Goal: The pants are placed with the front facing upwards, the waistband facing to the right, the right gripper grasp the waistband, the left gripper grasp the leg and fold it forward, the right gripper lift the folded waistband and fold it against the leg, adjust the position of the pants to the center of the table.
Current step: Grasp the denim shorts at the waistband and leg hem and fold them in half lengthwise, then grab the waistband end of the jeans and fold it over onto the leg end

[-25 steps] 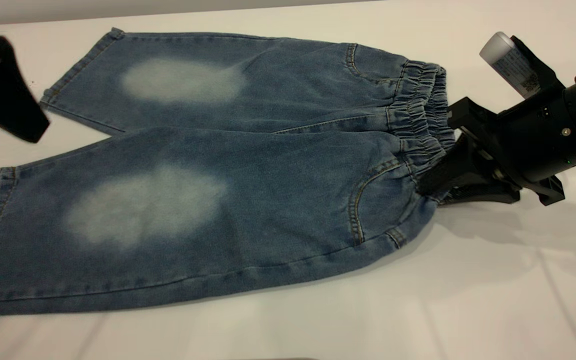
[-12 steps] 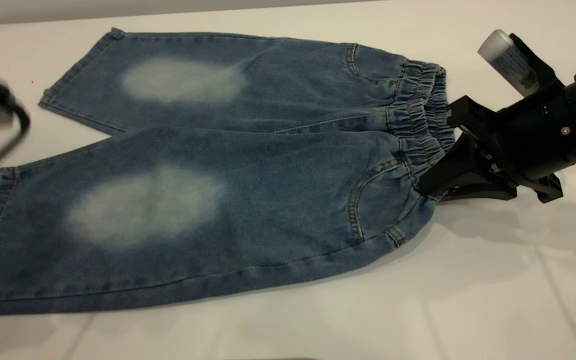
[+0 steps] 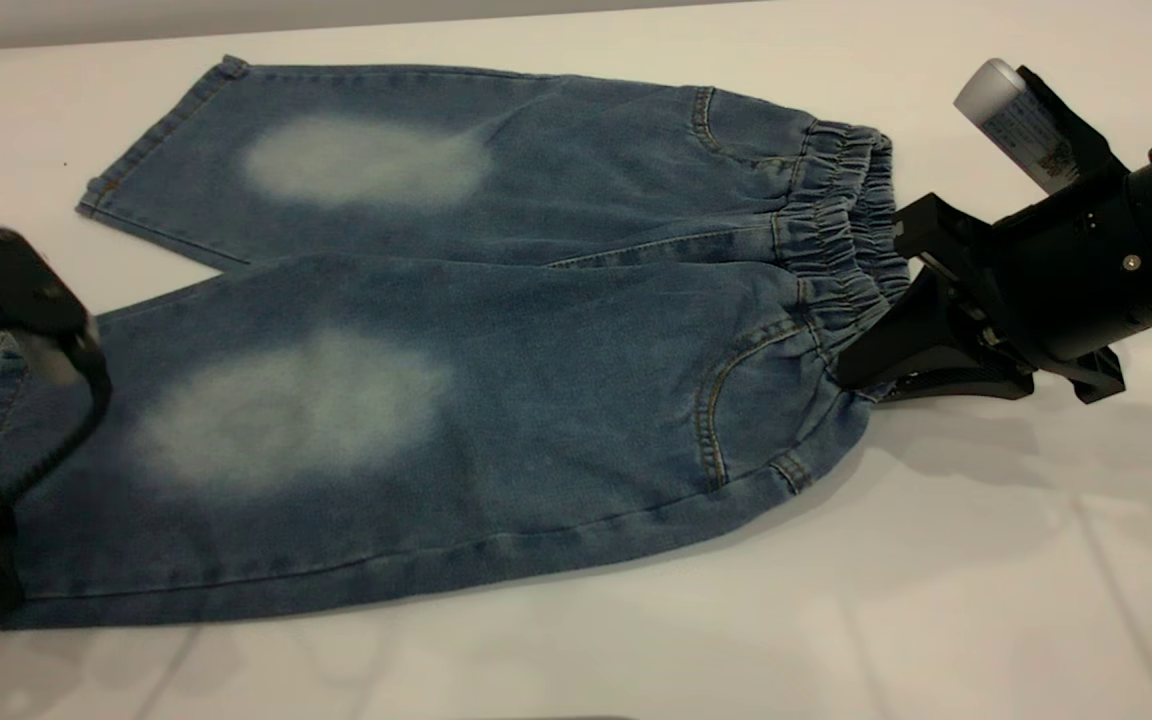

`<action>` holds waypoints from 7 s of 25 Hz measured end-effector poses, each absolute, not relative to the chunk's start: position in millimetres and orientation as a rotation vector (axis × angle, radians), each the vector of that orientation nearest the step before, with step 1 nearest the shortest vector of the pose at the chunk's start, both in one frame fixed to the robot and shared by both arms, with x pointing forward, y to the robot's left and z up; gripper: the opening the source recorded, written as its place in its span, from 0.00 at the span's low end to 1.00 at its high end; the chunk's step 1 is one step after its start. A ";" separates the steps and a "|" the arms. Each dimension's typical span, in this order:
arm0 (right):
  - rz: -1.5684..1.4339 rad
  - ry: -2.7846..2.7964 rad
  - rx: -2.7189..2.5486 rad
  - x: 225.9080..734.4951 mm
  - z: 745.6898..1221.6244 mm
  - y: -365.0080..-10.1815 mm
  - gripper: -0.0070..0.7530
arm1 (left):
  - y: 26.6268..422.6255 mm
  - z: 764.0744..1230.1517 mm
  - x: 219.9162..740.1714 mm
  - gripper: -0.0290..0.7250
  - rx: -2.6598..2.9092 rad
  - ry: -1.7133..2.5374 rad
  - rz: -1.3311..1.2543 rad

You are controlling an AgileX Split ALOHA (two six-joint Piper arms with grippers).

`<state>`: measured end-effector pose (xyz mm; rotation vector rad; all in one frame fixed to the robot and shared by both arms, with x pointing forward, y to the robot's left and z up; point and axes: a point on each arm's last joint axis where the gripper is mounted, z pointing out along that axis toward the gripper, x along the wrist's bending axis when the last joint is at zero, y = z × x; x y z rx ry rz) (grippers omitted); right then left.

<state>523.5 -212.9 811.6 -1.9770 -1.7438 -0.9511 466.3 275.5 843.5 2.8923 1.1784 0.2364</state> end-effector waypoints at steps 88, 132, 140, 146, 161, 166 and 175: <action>-0.939 -0.927 -2.386 567.5 846.3 -240.1 0.08 | 236.5 906.2 710.8 0.08 2.298 1.111 0.941; -0.521 -1.272 -2.157 540.4 845.6 -212.6 0.79 | 206.8 902.9 707.2 0.56 1.997 1.438 0.734; -0.577 -1.098 -2.397 553.9 840.2 -222.8 0.78 | 195.5 902.0 703.9 0.56 2.020 1.422 0.715; -0.561 -1.025 -2.458 555.3 838.9 -225.4 0.78 | 192.3 901.1 702.2 0.56 2.035 1.424 0.703; -0.658 -1.247 -2.555 563.6 837.2 -237.5 0.11 | 128.2 893.3 678.5 0.56 2.166 1.298 0.610; -0.847 -1.567 -2.445 579.5 858.9 -237.1 0.10 | 81.8 876.0 654.3 0.56 2.278 1.200 0.531; -1.269 -1.841 -2.071 602.5 934.2 -219.4 0.10 | 16.7 846.3 610.6 0.56 2.388 1.043 0.422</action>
